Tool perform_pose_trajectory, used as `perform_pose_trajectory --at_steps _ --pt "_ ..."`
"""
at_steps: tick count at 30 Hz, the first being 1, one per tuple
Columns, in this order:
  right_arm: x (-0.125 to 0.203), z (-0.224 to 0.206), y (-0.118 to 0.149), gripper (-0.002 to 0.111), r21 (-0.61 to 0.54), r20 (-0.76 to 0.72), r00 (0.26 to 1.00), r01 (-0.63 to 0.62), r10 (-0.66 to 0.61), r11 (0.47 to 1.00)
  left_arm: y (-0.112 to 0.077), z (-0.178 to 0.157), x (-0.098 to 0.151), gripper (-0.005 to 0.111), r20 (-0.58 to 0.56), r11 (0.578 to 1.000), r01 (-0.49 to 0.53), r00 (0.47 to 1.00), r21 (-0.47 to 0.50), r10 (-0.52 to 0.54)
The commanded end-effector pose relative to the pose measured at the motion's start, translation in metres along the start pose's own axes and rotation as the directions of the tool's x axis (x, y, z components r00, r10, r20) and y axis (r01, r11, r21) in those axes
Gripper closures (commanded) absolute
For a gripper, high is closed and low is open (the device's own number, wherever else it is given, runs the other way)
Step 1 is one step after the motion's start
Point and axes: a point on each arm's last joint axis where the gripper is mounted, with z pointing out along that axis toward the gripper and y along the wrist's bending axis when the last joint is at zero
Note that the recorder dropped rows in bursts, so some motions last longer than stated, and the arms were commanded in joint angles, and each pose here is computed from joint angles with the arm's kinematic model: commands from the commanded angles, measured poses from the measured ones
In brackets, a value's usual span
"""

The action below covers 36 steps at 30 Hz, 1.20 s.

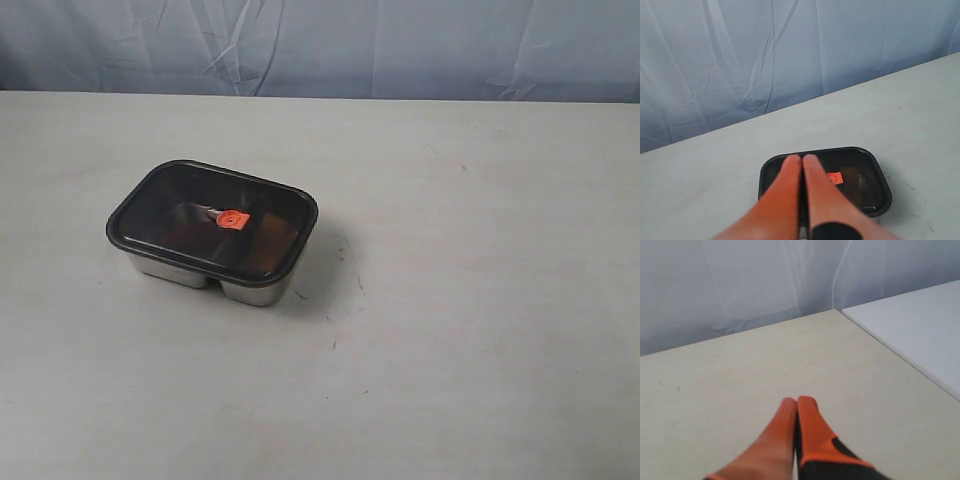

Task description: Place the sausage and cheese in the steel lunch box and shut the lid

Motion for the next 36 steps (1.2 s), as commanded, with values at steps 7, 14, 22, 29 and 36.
perform_pose_trajectory --at_steps 7,14,22,29,36 --pt "0.024 -0.007 -0.002 0.109 -0.013 -0.057 0.984 0.166 -0.166 0.986 0.000 0.000 0.001 0.107 0.003 1.000 0.008 1.000 -0.006 -0.008" --pt "0.032 -0.011 -0.004 0.109 0.020 -0.030 0.990 0.137 -0.136 0.990 0.000 0.000 0.001 0.107 0.003 1.000 0.008 1.000 -0.006 -0.008" --pt "0.046 -0.010 -0.003 0.109 -0.007 -0.030 0.998 0.058 -0.058 0.998 0.000 0.000 0.001 0.107 0.003 1.000 0.008 1.000 -0.006 -0.008" --pt "0.050 -0.009 -0.002 0.109 -0.027 -0.010 1.000 -0.004 0.004 1.000 0.000 0.000 0.001 0.107 0.003 1.000 0.008 1.000 -0.006 -0.008" --pt "0.050 -0.009 -0.002 0.109 -0.027 -0.009 1.000 -0.004 0.004 1.000 0.000 0.000 0.001 0.107 0.003 1.000 0.008 1.000 -0.006 -0.008"
